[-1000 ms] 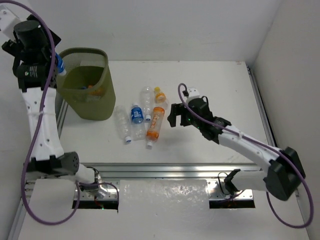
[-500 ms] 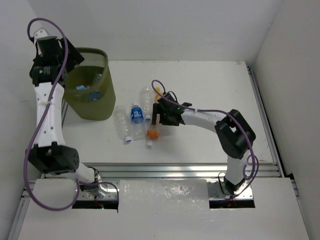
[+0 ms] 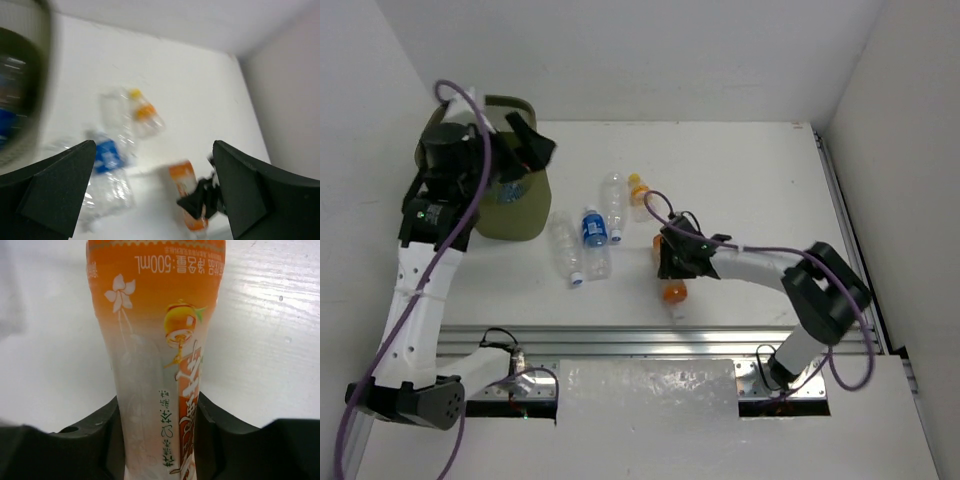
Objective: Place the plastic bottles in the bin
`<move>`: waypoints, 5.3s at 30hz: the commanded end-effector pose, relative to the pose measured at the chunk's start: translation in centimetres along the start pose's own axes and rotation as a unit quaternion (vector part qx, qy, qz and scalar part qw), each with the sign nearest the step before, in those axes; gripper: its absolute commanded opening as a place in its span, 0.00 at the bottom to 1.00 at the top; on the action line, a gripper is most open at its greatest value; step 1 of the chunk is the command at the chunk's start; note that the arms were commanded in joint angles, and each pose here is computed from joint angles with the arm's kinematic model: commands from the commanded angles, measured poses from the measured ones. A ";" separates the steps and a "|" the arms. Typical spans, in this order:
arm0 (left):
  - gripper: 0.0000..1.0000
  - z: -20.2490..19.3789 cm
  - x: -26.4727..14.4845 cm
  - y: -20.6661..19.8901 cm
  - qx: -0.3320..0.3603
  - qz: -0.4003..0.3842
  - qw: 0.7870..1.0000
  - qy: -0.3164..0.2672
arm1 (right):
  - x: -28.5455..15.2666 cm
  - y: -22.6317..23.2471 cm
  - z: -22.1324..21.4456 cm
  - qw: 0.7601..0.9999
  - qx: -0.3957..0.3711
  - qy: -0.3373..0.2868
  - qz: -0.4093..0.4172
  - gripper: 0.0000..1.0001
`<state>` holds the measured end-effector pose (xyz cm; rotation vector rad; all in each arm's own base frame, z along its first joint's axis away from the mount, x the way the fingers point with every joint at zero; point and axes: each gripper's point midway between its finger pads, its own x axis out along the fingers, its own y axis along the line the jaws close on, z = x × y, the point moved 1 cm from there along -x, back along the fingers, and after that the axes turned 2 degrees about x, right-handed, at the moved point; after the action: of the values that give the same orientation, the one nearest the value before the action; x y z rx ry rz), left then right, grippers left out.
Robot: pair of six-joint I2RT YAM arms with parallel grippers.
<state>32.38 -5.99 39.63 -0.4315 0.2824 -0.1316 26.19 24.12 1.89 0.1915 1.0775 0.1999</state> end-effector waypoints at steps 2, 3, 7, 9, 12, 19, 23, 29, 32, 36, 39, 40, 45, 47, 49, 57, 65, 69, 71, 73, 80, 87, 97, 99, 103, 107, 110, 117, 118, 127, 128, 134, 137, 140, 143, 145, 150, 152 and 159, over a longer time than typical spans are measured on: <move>1.00 -5.6 0.3 -8.2 -0.013 -0.190 0.978 0.080 | -5.9 2.4 3.2 0.982 -0.094 -0.126 0.107 0.19; 1.00 -7.2 0.4 -9.6 -0.020 -0.224 0.969 0.098 | -6.7 2.9 2.9 0.971 -0.117 -0.148 0.147 0.17; 1.00 -12.6 -0.6 -15.6 -0.027 -0.332 0.929 0.162 | -13.0 4.3 5.5 0.915 -0.189 -0.277 0.223 0.17; 1.00 -13.9 -1.0 -16.8 -0.029 -0.354 0.918 0.174 | -16.3 5.2 6.2 0.892 -0.197 -0.314 0.260 0.17; 1.00 -15.1 -1.6 -18.6 -0.035 -0.389 0.902 0.185 | -19.7 6.5 6.6 0.863 -0.211 -0.344 0.305 0.18; 0.92 -17.4 -3.0 -22.5 -0.042 -0.460 0.861 0.210 | -25.8 10.0 7.2 0.804 -0.240 -0.366 0.402 0.20; 0.13 -17.6 -2.0 -22.9 -0.040 -0.445 0.869 0.213 | -28.4 10.7 6.7 0.766 -0.250 -0.389 0.446 0.26; 0.00 -14.6 -1.0 -21.3 -0.007 -0.364 0.915 0.175 | -28.2 7.6 8.8 0.800 -0.207 -0.435 0.357 0.99; 0.00 -6.5 0.9 -16.3 0.005 -0.172 0.984 0.056 | -26.4 3.0 11.1 0.858 -0.145 -0.445 0.213 0.99; 0.00 6.3 -1.0 -5.2 -0.025 0.103 0.986 -0.129 | -23.6 -2.4 11.9 0.911 -0.106 -0.398 0.037 0.99; 0.00 10.9 -2.5 1.0 -0.035 0.206 0.959 -0.192 | -21.4 -2.8 11.8 0.934 -0.108 -0.340 0.016 0.99; 0.00 12.0 -3.0 3.2 -0.037 0.238 0.948 -0.208 | -20.7 -2.8 11.8 0.941 -0.103 -0.321 0.019 0.99; 0.20 13.8 -2.8 10.2 -0.036 0.363 0.901 -0.234 | -15.2 -1.3 12.4 0.967 -0.068 -0.239 0.065 0.99; 0.43 13.5 -1.4 12.3 -0.032 0.382 0.897 -0.220 | -13.5 -0.4 13.0 0.967 -0.075 -0.231 0.082 0.99; 0.79 12.8 1.0 14.0 -0.030 0.376 0.906 -0.195 | -11.0 1.0 14.3 0.965 -0.087 -0.222 0.104 0.99; 1.00 10.9 2.4 14.6 -0.024 0.340 0.930 -0.140 | -0.7 4.9 22.7 0.969 -0.140 -0.171 0.107 0.99; 1.00 11.9 0.0 9.8 -0.018 0.241 0.959 -0.150 | 8.6 4.7 23.8 0.979 -0.165 -0.085 0.087 0.94; 1.00 11.2 0.1 6.1 -0.014 0.142 0.981 -0.130 | 9.8 3.4 21.5 0.981 -0.166 -0.066 0.079 0.81; 1.00 10.3 0.7 3.6 -0.013 0.083 0.991 -0.108 | 9.5 3.1 21.2 0.981 -0.168 -0.066 0.075 0.54; 1.00 8.5 1.5 -0.9 -0.010 -0.016 0.997 -0.072 | 8.4 2.9 20.5 0.979 -0.171 -0.072 0.079 0.35; 1.00 0.8 0.8 -11.9 -0.017 -0.228 0.973 0.028 | -6.9 2.6 16.9 0.940 -0.146 -0.256 0.174 0.20; 1.00 -12.9 0.6 -19.4 -0.026 -0.373 0.916 0.144 | -19.5 5.9 9.9 0.835 -0.198 -0.344 0.380 0.21; 0.69 -15.1 0.1 -23.9 -0.031 -0.415 0.896 0.156 | -25.4 7.4 9.7 0.786 -0.206 -0.383 0.440 0.23; 0.26 -16.1 0.3 -24.0 -0.031 -0.420 0.890 0.176 | -25.9 7.5 10.0 0.782 -0.202 -0.392 0.440 0.25; 0.00 -16.3 0.6 -23.9 -0.023 -0.407 0.893 0.190 | -26.0 7.1 10.8 0.786 -0.180 -0.409 0.426 0.46; 0.00 -12.5 3.0 -20.5 0.007 -0.257 0.957 0.132 | -24.0 5.3 11.1 0.824 -0.152 -0.399 0.373 0.99; 0.00 -3.9 4.4 -13.5 0.001 -0.057 0.998 0.019 | -20.7 2.0 11.4 0.879 -0.103 -0.378 0.271 0.99; 0.00 12.6 1.0 2.4 -0.052 0.198 0.965 -0.164 | -14.2 -3.4 9.9 0.938 -0.019 -0.322 0.131 0.99; 0.00 13.6 0.2 5.7 -0.056 0.253 0.950 -0.177 | -14.0 -2.9 9.9 0.937 -0.020 -0.318 0.141 0.99; 1.00 11.5 5.3 13.8 -0.072 0.311 0.941 -0.116 | -6.7 3.1 13.4 0.969 -0.010 -0.182 0.168 0.99; 1.00 11.1 5.2 13.9 -0.073 0.311 0.941 -0.112 | -5.6 3.4 13.9 0.973 -0.016 -0.172 0.154 0.99; 1.00 8.5 2.6 13.8 -0.055 0.306 0.945 -0.103 | 1.9 6.4 17.7 0.988 -0.026 -0.125 0.090 0.99; 1.00 6.5 1.2 13.4 -0.046 0.286 0.951 -0.105 | 5.1 7.5 18.6 0.993 -0.024 -0.089 0.076 0.98; 1.00 5.6 0.1 12.9 -0.042 0.269 0.956 -0.108 | 7.8 9.3 18.4 0.993 -0.044 -0.067 0.083 0.96; 1.00 5.2 -0.1 11.8 -0.039 0.238 0.964 -0.109 | 9.0 10.3 18.8 0.993 -0.052 -0.052 0.093 0.95; 1.00 4.8 0.1 11.1 -0.038 0.214 0.971 -0.102 | 10.5 9.5 18.5 0.995 -0.052 -0.042 0.073 0.90; 1.00 2.2 1.8 6.8 -0.034 0.088 0.994 -0.051 | 11.2 4.3 16.6 0.999 -0.020 -0.041 0.020 0.54; 1.00 -0.1 3.4 2.5 -0.029 0.016 0.999 -0.005 | 7.6 3.7 18.0 0.995 -0.049 -0.089 0.014 0.22; 1.00 -6.6 3.6 -9.6 -0.038 -0.209 0.973 0.092 | -9.0 7.2 15.4 0.899 -0.176 -0.315 0.249 0.17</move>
<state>34.50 -14.30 34.10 -0.4961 0.4587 -0.3665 35.34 24.08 6.30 0.1290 0.8107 0.4134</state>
